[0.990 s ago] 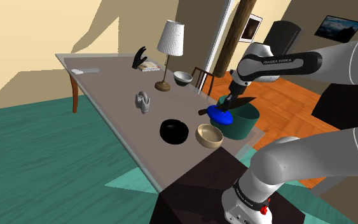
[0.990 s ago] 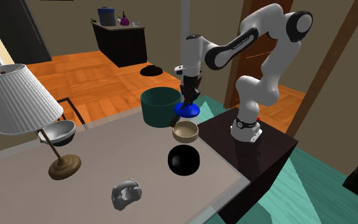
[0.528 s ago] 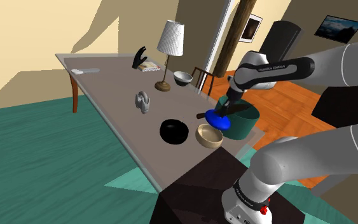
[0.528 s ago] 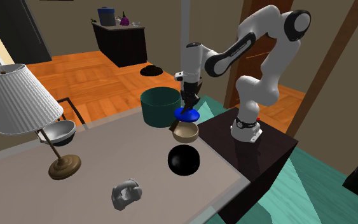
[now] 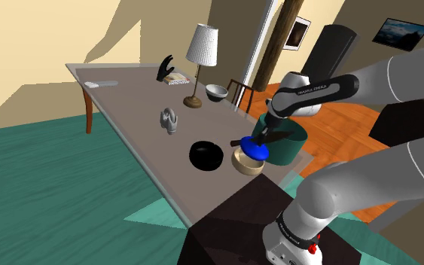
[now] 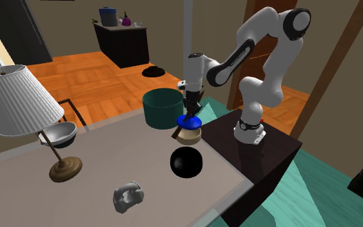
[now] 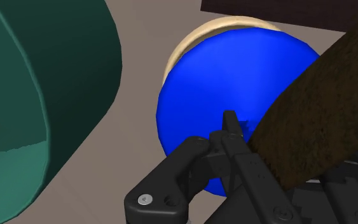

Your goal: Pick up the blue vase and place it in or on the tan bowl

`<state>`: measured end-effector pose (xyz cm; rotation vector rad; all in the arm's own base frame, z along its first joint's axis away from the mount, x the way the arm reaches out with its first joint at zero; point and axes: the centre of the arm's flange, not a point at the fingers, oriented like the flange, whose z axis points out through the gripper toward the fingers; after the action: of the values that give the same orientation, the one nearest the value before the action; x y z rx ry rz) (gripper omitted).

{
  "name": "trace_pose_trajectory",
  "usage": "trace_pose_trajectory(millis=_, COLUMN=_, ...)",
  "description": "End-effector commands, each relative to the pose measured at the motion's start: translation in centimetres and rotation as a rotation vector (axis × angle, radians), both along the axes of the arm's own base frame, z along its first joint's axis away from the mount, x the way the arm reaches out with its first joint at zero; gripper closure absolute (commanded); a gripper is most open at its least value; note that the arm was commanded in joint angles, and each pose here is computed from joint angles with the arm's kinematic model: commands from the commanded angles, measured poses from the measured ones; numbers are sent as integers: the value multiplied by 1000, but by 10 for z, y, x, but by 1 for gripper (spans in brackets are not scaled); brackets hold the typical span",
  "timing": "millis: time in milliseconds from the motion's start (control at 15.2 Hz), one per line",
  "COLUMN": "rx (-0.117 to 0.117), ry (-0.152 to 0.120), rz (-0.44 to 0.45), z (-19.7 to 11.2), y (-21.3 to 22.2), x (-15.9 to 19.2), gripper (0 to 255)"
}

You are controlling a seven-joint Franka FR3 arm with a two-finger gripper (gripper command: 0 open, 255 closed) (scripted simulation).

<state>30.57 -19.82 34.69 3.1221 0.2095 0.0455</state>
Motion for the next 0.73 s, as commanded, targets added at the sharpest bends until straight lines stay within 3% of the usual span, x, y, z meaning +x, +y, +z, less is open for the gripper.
trace_pose_trajectory(millis=0, rx=0, ry=-1, rz=0, z=-10, y=1, x=-1, gripper=255)
trace_pose_trajectory(millis=198, rx=0, ry=-1, rz=0, z=-27, y=1, x=-1, gripper=255)
trace_pose_trajectory(millis=660, rx=0, ry=-1, rz=0, z=-27, y=1, x=-1, gripper=255)
